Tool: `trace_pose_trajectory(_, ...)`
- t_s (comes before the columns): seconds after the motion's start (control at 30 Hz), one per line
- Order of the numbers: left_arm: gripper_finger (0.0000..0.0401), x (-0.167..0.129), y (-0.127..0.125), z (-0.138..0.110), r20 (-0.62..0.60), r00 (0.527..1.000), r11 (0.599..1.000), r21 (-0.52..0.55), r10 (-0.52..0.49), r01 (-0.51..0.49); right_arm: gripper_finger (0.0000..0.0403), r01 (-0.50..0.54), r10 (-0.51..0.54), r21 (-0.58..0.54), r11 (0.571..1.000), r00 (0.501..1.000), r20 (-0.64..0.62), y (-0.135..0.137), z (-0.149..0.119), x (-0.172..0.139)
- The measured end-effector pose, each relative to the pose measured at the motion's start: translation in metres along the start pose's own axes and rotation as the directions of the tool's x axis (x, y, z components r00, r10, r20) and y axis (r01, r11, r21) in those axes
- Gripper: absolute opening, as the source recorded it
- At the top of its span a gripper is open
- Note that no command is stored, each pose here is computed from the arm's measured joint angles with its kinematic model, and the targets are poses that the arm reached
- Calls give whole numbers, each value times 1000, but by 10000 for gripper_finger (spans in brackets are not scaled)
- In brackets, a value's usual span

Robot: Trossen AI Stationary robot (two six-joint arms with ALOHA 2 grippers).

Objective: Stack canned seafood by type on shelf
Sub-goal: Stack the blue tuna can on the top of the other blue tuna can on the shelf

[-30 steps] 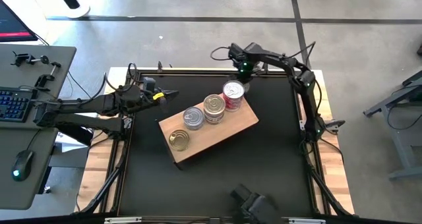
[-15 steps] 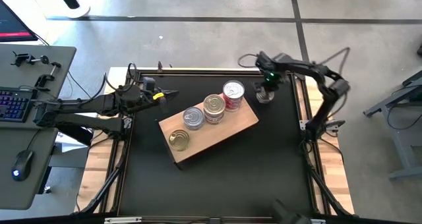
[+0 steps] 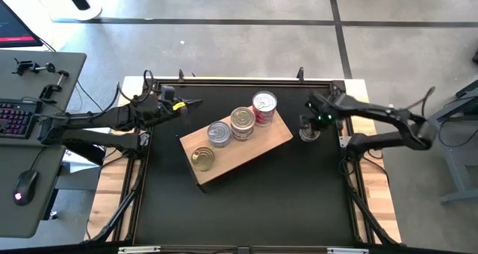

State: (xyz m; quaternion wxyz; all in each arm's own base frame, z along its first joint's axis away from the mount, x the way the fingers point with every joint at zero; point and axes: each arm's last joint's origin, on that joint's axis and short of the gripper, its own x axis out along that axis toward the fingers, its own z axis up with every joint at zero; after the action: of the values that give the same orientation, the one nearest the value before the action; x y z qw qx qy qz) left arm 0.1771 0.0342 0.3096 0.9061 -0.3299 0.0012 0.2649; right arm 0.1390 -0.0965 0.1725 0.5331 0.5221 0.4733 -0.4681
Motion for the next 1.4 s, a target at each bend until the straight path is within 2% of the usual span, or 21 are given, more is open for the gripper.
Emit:
trace_pose_trajectory(0.13,0,0,-6,6,41,996,997,-29,-73,74,0,-42,42,19,999,999,-4,2,-28,-6)
trace_pose_trajectory(0.23,0,-1,-10,9,50,989,989,-41,-141,143,0,-30,31,15,999,999,-41,3,-48,-7)
trace_pose_trajectory(0.37,0,-2,-13,9,22,978,978,-35,-206,207,0,-3,2,-9,1000,998,-66,9,-74,-5)
trace_pose_trajectory(0.53,0,-2,-16,7,-25,961,961,-22,-276,276,0,-38,35,-32,999,997,-72,18,-106,-4)
trace_pose_trajectory(0.7,0,-7,-31,11,16,901,900,-39,-434,434,0,-126,120,-73,989,990,-76,26,-138,-2)
trace_pose_trajectory(0.8,0,-8,-43,9,67,868,867,-51,-493,496,0,-148,137,-124,981,986,-93,24,-156,-2)
trace_pose_trajectory(0.97,0,0,-59,-8,75,863,860,-71,-500,505,0,-148,124,-226,963,985,-120,15,-181,-2)
trace_pose_trajectory(1.2,0,2,-90,-38,19,825,813,-161,-564,559,0,-168,120,-364,916,981,-152,1,-206,-4)
trace_pose_trajectory(1.3,0,-3,-109,-40,32,815,804,-145,-579,576,0,-178,118,-412,893,979,-169,-4,-214,-5)
trace_pose_trajectory(1.4,0,-7,-130,-39,31,792,788,-78,-610,610,0,-207,141,-444,872,974,-178,-7,-221,-5)
